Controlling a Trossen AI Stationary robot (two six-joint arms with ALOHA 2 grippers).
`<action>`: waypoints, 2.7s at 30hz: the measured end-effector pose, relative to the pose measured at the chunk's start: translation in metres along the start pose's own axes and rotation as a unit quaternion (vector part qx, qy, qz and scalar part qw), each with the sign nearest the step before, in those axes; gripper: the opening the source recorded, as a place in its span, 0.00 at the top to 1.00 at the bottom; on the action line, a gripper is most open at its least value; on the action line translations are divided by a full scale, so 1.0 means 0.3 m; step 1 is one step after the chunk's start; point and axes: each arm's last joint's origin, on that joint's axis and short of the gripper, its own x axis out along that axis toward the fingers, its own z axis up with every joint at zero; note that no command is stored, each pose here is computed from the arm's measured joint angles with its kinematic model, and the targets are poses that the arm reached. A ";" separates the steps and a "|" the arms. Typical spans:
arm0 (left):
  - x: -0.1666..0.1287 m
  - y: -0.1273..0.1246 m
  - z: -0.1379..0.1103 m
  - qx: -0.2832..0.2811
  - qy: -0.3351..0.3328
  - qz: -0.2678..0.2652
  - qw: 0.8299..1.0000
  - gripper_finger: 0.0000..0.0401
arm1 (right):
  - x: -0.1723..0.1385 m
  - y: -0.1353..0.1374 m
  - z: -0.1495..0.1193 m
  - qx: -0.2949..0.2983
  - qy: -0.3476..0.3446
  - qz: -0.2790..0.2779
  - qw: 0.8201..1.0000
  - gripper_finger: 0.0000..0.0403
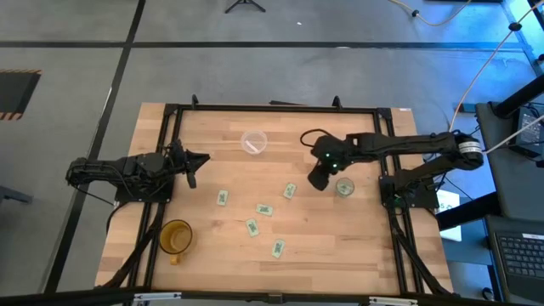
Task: Pick and place Stevia / Truvia into bins
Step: Put the stevia packet into the transparent container
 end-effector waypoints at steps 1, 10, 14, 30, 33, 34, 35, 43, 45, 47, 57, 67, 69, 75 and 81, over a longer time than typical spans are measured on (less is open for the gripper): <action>0.000 0.000 0.000 0.000 0.000 0.000 1.000 0.91 | 0.013 0.007 0.006 0.002 -0.011 0.017 1.000 0.64; 0.000 0.000 0.000 0.000 0.000 -0.001 1.000 0.91 | 0.192 0.007 0.020 0.055 0.015 0.019 0.998 0.64; 0.000 -0.001 0.000 0.000 0.002 -0.007 1.000 0.91 | 0.289 -0.009 0.009 0.071 0.050 -0.003 0.996 0.64; 0.000 -0.003 -0.001 0.000 0.004 -0.015 1.000 0.91 | 0.464 -0.031 0.000 0.082 0.062 -0.015 0.995 0.64; 0.000 -0.003 -0.001 0.000 0.005 -0.014 1.000 0.91 | 0.471 -0.033 -0.001 0.082 0.064 -0.016 0.994 0.64; 0.000 -0.003 -0.001 0.000 0.005 -0.014 1.000 0.91 | 0.472 -0.033 -0.001 0.083 0.065 -0.016 0.994 0.64; 0.000 -0.003 -0.002 0.001 0.005 -0.014 1.000 0.91 | 0.472 -0.033 -0.001 0.083 0.066 -0.016 0.994 0.64; 0.000 -0.002 -0.002 0.001 0.006 -0.014 1.000 0.91 | 0.481 -0.035 -0.008 0.082 0.077 -0.018 0.994 0.64; 0.000 -0.002 -0.002 0.001 0.006 -0.014 1.000 0.91 | 0.484 -0.034 -0.011 0.073 0.079 -0.018 0.994 0.64; 0.000 -0.002 -0.003 0.002 0.006 -0.012 1.000 0.91 | 0.491 -0.029 -0.020 0.056 0.081 -0.022 0.995 0.64; 0.000 -0.002 -0.003 0.002 0.006 -0.011 1.000 0.91 | 0.496 -0.025 -0.032 0.046 0.072 -0.049 0.995 0.64; 0.000 -0.002 -0.003 0.002 0.006 -0.011 1.000 0.91 | 0.507 -0.020 -0.047 0.027 0.063 -0.079 0.994 0.75; 0.000 -0.002 -0.003 0.002 0.007 -0.011 1.000 0.91 | 0.507 -0.021 -0.048 0.021 0.065 -0.079 0.995 0.78; 0.000 -0.002 -0.003 0.002 0.007 -0.012 1.000 0.91 | 0.507 -0.022 -0.049 0.014 0.066 -0.080 0.995 0.86; 0.000 -0.002 -0.003 0.002 0.007 -0.011 1.000 0.91 | 0.506 -0.025 -0.050 0.007 0.069 -0.082 0.994 0.93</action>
